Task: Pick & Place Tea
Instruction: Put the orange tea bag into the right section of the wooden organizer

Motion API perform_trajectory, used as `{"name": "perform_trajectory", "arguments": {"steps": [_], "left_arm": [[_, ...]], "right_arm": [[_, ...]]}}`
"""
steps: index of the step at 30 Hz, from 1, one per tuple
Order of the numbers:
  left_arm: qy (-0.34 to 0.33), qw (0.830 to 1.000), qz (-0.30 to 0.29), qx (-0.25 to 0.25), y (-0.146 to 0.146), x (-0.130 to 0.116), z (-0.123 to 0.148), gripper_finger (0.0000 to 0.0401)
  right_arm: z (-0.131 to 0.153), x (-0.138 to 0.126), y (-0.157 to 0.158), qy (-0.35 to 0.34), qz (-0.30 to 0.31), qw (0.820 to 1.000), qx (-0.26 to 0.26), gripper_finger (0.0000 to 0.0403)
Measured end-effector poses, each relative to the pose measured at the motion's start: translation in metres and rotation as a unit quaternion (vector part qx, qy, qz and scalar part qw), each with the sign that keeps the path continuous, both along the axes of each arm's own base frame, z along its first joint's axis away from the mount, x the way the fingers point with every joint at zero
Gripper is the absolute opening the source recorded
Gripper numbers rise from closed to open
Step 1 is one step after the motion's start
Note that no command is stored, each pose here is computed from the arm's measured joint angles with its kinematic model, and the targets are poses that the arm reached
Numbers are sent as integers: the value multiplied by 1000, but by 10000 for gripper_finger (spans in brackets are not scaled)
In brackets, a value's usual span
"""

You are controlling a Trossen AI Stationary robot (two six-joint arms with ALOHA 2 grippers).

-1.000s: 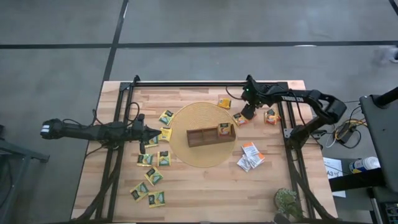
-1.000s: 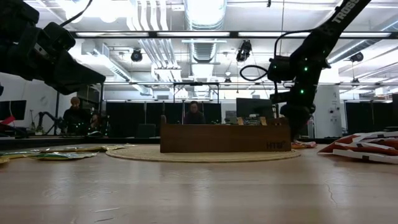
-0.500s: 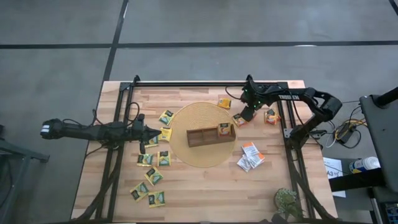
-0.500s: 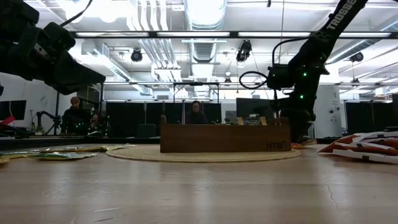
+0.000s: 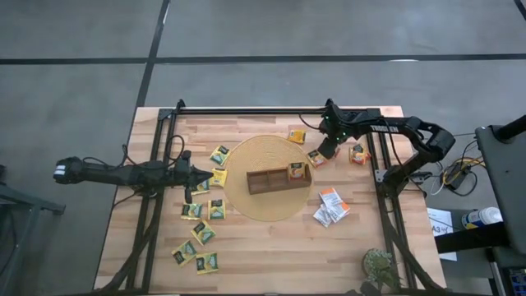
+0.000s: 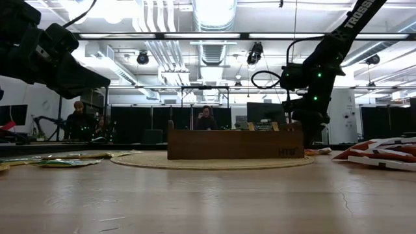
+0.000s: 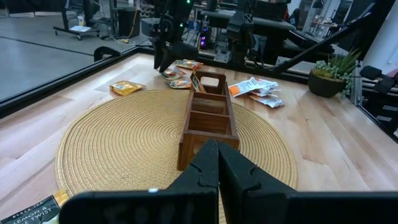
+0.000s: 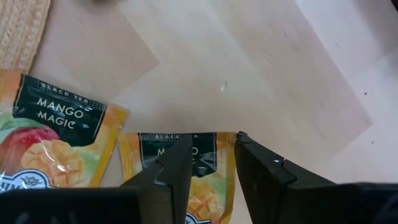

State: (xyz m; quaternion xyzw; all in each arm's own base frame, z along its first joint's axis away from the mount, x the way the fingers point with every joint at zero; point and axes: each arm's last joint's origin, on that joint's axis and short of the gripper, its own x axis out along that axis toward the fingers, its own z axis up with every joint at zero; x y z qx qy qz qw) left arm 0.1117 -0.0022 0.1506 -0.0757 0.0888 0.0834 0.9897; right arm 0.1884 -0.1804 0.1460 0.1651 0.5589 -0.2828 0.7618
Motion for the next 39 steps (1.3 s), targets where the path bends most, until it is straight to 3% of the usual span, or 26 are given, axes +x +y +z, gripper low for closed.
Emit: {"name": "perform_trajectory", "arguments": {"steps": [9, 12, 18, 22, 26, 39], "left_arm": [[0, 1000, 0, 0, 0, 0, 0, 0], [0, 1000, 0, 0, 0, 0, 0, 0], [0, 1000, 0, 0, 0, 0, 0, 0], [0, 1000, 0, 0, 0, 0, 0, 0], [0, 1000, 0, 0, 0, 0, 0, 0], [0, 1000, 0, 0, 0, 0, 0, 0]], "right_arm": [[6, -1, 1, 8, 64, 998, -24, 116], [9, -1, 1, 18, 119, 992, -42, 116], [9, 0, 4, 64, 282, 954, -78, 116], [9, 4, 7, 77, 341, 933, -90, 116], [9, 5, 8, 83, 371, 920, -100, 116], [2, 5, 6, 105, 390, 910, -96, 116]]}}
